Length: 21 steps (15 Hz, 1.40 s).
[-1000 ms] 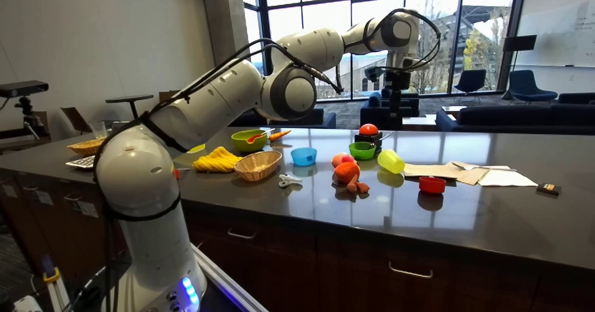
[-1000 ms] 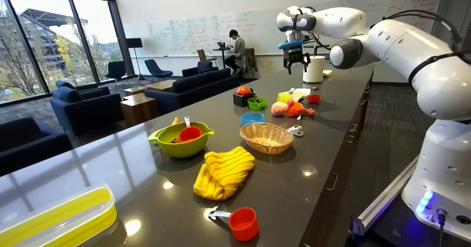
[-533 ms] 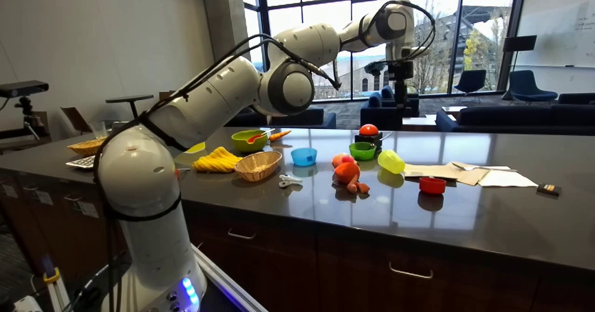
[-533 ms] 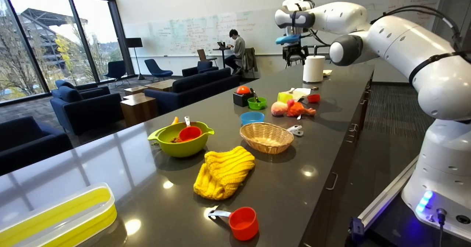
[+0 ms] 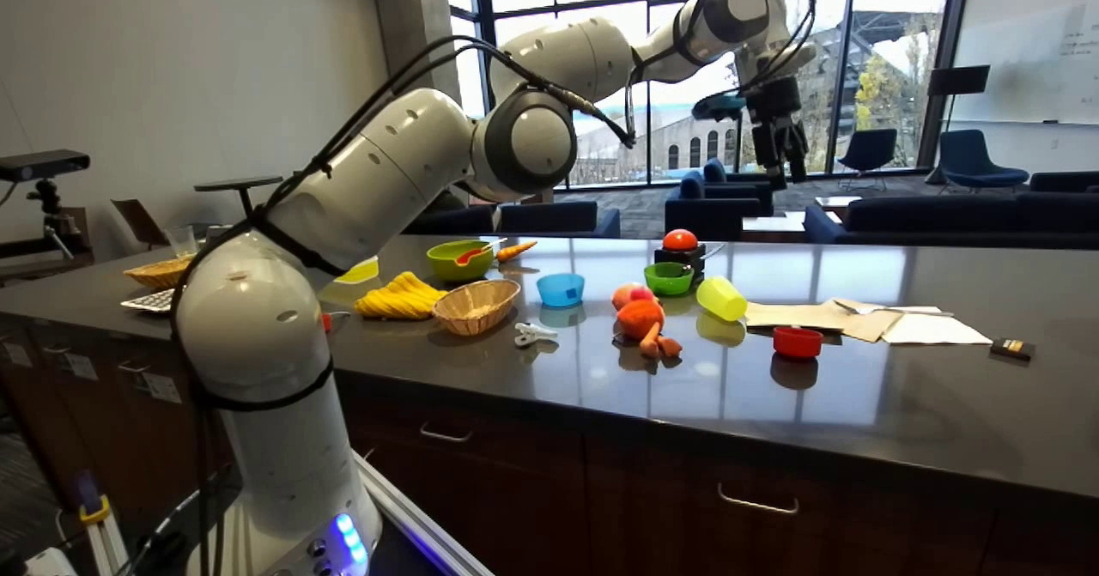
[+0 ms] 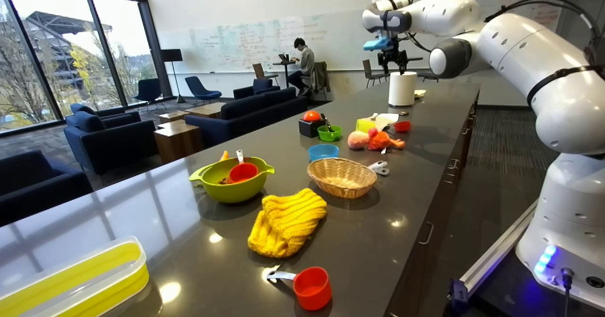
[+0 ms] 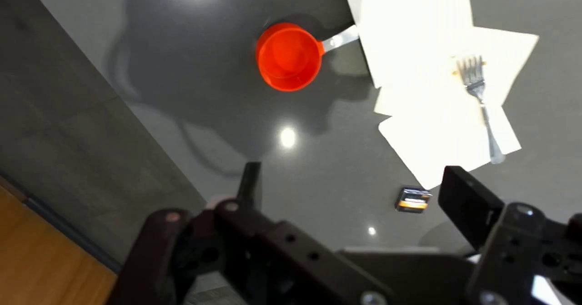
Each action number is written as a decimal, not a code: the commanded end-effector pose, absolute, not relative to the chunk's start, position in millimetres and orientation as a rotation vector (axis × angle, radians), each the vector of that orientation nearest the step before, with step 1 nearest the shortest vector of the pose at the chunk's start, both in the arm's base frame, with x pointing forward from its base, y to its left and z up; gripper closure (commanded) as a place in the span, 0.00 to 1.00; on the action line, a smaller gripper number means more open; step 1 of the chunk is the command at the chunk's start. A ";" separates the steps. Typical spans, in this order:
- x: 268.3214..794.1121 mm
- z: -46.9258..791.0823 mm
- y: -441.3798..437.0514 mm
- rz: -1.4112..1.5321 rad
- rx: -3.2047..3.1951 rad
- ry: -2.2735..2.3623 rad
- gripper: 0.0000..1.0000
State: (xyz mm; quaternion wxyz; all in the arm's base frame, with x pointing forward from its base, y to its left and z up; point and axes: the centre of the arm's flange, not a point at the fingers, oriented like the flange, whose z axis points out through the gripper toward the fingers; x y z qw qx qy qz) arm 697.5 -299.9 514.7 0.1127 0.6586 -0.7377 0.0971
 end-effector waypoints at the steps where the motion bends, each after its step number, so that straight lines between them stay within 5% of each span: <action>1: 736.9 466.5 -300.5 0.035 1.819 -2.198 0.00; 8: 755.0 364.7 -250.9 -0.305 1.745 -2.168 0.00; 21: 805.5 242.9 -310.8 0.158 1.404 -2.505 0.00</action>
